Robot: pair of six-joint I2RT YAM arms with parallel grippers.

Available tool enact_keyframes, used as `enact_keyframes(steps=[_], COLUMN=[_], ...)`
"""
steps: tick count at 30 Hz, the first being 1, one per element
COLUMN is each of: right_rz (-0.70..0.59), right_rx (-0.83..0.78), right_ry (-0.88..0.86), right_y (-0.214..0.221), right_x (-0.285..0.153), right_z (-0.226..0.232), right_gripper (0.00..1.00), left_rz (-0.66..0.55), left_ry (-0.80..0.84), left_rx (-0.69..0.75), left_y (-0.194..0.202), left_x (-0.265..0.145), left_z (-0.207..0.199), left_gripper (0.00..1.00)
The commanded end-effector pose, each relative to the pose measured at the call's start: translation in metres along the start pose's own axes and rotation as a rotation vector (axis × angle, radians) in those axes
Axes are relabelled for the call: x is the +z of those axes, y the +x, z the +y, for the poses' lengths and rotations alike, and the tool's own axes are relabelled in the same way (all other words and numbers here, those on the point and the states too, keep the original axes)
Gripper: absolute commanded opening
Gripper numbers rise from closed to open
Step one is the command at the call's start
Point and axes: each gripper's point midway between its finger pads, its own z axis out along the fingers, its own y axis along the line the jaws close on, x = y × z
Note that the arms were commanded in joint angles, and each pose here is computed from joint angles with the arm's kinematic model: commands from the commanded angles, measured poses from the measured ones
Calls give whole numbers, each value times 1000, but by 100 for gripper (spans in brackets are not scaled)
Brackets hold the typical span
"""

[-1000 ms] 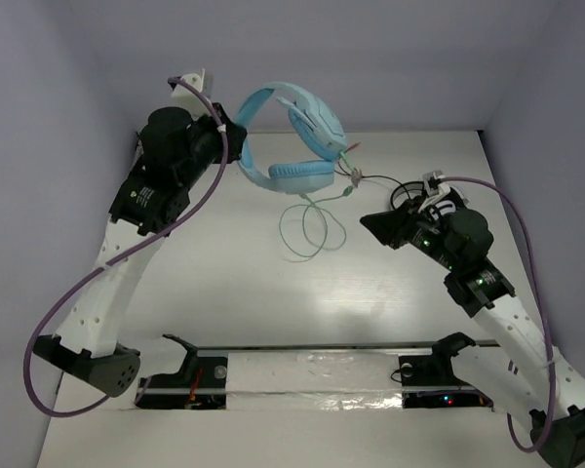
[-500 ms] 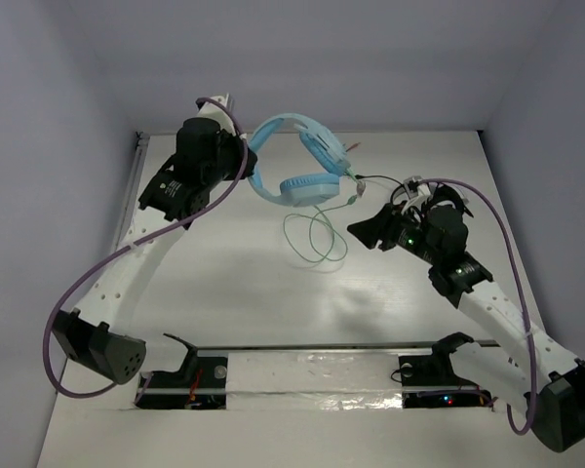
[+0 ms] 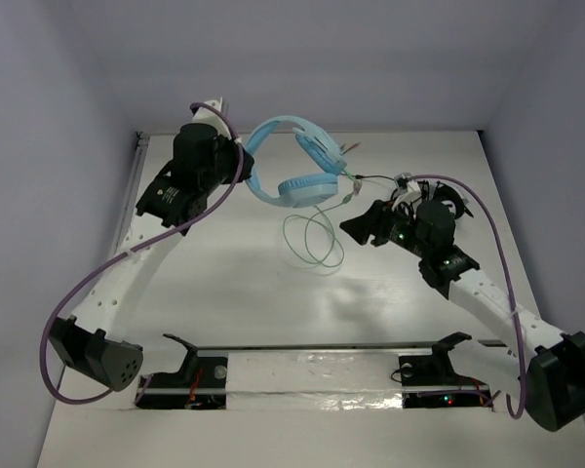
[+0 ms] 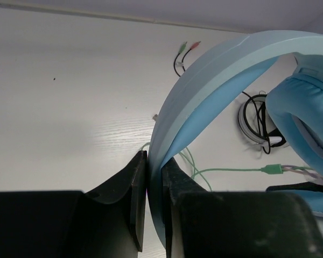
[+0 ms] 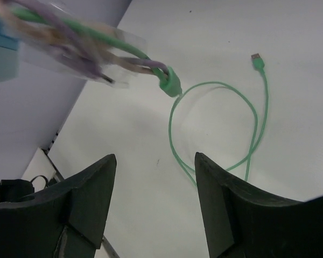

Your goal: Wrap the headphones

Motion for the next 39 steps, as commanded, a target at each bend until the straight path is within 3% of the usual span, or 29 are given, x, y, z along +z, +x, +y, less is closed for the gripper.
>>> enact_keyframes(steps=[1, 4, 11, 17, 25, 28, 31, 32, 34, 36, 37, 38, 39], right_rz=[-29, 2, -24, -4, 61, 76, 38, 21, -25, -67, -118, -139, -147], right_rx=[-41, -43, -78, -123, -108, -116, -116, -116, -106, -90, -89, -88, -89], right_ry=[-53, -84, -81, -116, -232, -252, -216, -203, -187, -122, -84, -74, -64], right_y=[-7, -1, -3, -6, 12, 20, 16, 11, -4, -15, -27, -32, -33], right_x=[11, 20, 39, 48, 63, 63, 58, 56, 48, 44, 36, 31, 27], right_z=[7, 9, 2, 6, 29, 31, 31, 31, 37, 31, 30, 31, 30], right_gripper=[66, 60, 77, 77, 77, 70, 43, 24, 8, 10, 19, 36, 42], left_rz=[-214, -249, -293, -323, -328, -329, -331, -331, -341, -352, -354, -351, -359], left_ry=[136, 144, 266, 303, 346, 340, 337, 340, 344, 344, 345, 343, 344], left_rx=[-67, -54, -55, -45, -56, -47, -36, -36, -32, -29, -27, -26, -25], left_y=[-80, -99, -125, -143, -144, -146, -147, -148, -150, -155, -156, -156, -159], left_x=[-34, -48, -83, -110, -116, -114, -113, -113, -115, -117, -118, -116, -119], left_z=[-41, -47, -74, -85, -91, -91, -91, -92, -93, -94, -95, -95, -96], left_gripper=[0, 0, 0, 0, 0, 0, 0, 0, 0, 0, 0, 0, 0])
